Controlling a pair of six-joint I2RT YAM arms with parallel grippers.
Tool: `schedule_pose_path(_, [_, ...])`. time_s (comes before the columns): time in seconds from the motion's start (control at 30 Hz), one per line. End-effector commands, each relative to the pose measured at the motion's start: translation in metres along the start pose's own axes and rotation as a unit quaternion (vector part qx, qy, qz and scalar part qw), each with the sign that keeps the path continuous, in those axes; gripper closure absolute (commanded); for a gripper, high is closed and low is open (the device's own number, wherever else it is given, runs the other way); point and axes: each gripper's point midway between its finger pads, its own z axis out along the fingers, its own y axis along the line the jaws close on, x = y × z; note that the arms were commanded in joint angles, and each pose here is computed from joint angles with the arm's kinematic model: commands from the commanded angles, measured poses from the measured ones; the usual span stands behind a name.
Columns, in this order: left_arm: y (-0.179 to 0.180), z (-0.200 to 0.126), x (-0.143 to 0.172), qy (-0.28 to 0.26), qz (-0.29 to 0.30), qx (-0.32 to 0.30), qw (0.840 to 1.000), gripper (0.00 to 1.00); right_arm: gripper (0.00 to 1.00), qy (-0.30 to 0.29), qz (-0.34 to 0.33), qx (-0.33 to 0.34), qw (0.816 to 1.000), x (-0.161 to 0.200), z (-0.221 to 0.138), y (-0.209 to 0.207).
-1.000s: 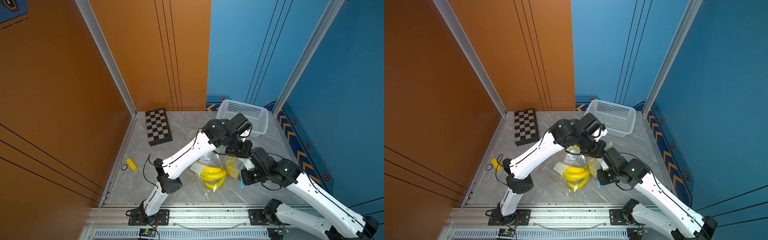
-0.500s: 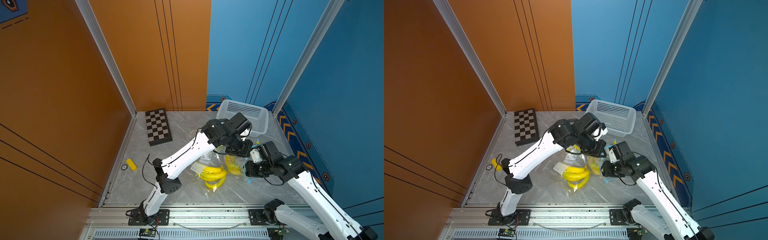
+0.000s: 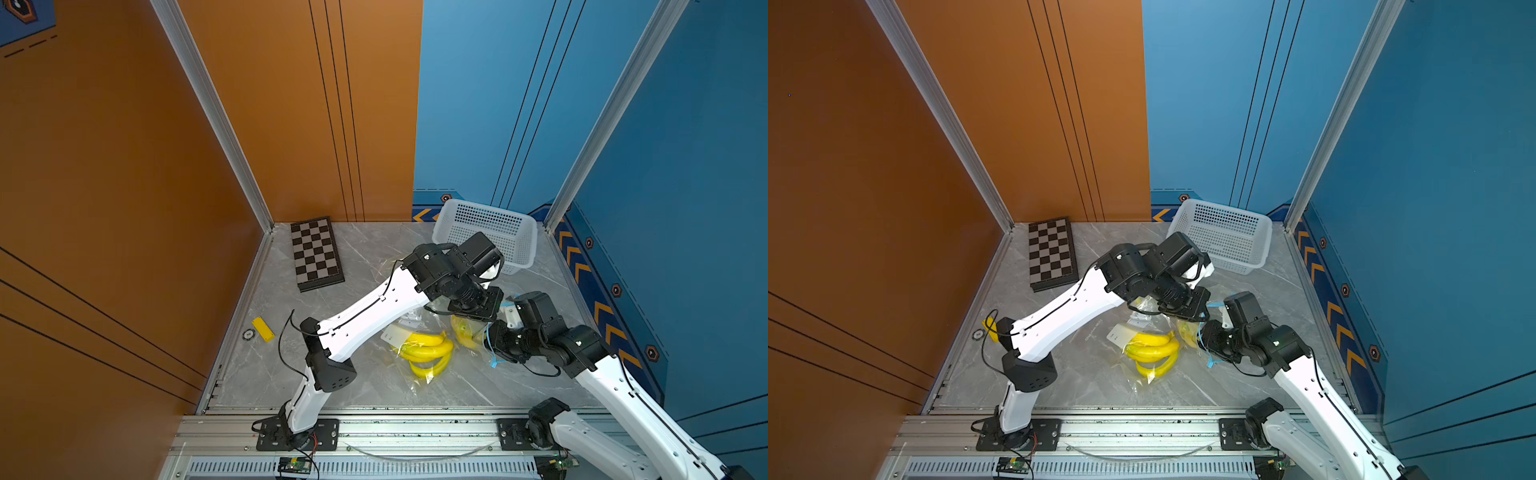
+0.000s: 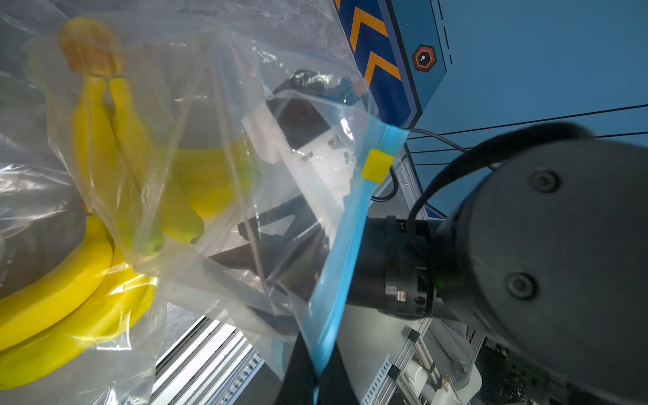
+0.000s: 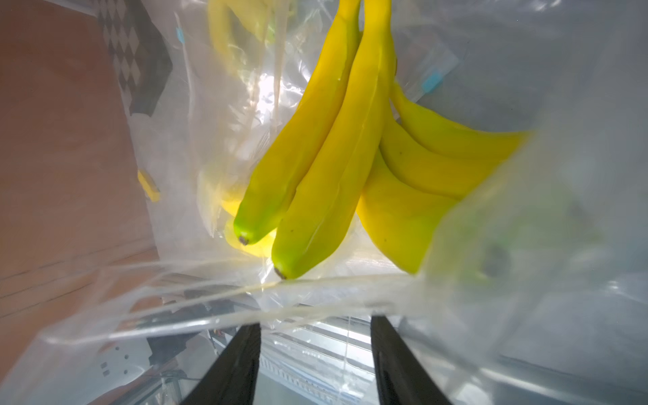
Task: Open the zip-top bag and take out the banana
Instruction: Pick up the banana from the zipper food storage bag.
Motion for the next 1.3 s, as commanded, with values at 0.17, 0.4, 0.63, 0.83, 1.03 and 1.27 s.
schedule_pose_path(0.17, [-0.009,-0.035,0.017,-0.013,0.015,-0.001,1.000,0.94,0.41,-0.067,0.200,-0.007,0.977,-0.011,-0.004,-0.011])
schedule_pose_path(0.4, [-0.012,-0.037,0.022,-0.014,0.015,-0.002,1.000,0.94,0.38,-0.081,0.242,0.022,0.967,-0.010,0.001,-0.028])
schedule_pose_path(0.63, [-0.001,-0.048,0.032,-0.021,0.013,-0.023,0.999,0.94,0.37,-0.077,0.206,0.069,0.973,-0.023,0.005,-0.033])
schedule_pose_path(0.83, [0.008,-0.070,0.016,-0.063,0.005,-0.029,0.998,0.94,0.37,-0.088,0.113,0.103,0.984,-0.070,-0.011,0.002])
schedule_pose_path(1.03, [0.013,-0.068,0.011,-0.081,-0.007,-0.030,0.996,0.94,0.36,-0.076,0.005,0.174,0.982,-0.106,-0.032,0.017])
schedule_pose_path(1.27, [0.054,-0.022,0.030,-0.070,-0.089,-0.001,0.994,0.93,0.35,-0.016,-0.047,0.253,0.966,-0.070,-0.026,-0.034])
